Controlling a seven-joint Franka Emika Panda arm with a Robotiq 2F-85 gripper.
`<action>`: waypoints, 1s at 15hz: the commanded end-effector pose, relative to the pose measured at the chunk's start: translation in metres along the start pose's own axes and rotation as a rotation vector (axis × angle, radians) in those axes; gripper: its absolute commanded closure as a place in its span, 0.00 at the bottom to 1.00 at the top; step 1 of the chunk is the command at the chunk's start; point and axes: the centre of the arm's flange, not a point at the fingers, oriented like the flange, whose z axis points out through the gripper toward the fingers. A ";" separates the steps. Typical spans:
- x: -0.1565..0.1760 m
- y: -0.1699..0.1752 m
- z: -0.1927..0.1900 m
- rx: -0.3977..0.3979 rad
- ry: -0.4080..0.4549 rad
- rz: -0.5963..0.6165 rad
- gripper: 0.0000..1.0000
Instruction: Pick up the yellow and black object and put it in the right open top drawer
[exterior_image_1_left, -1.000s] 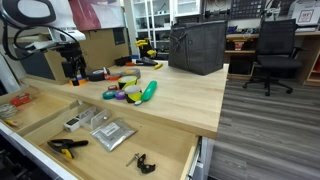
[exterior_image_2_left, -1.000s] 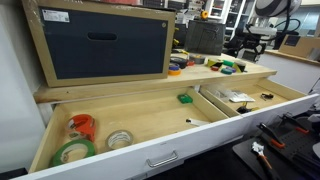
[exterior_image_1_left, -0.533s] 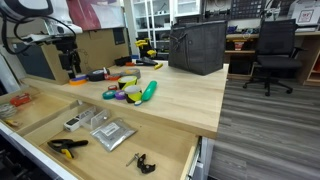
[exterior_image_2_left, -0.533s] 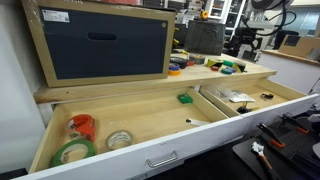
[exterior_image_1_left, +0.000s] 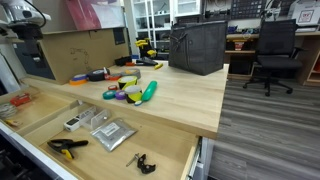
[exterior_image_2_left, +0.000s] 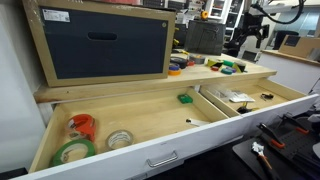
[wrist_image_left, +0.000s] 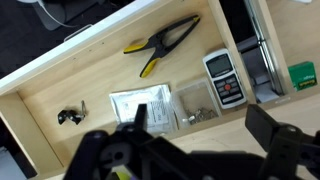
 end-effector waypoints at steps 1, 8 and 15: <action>-0.045 0.012 -0.034 -0.045 0.027 -0.132 0.00; -0.075 0.043 -0.092 -0.034 0.082 -0.300 0.00; -0.083 0.067 -0.121 -0.003 0.091 -0.401 0.00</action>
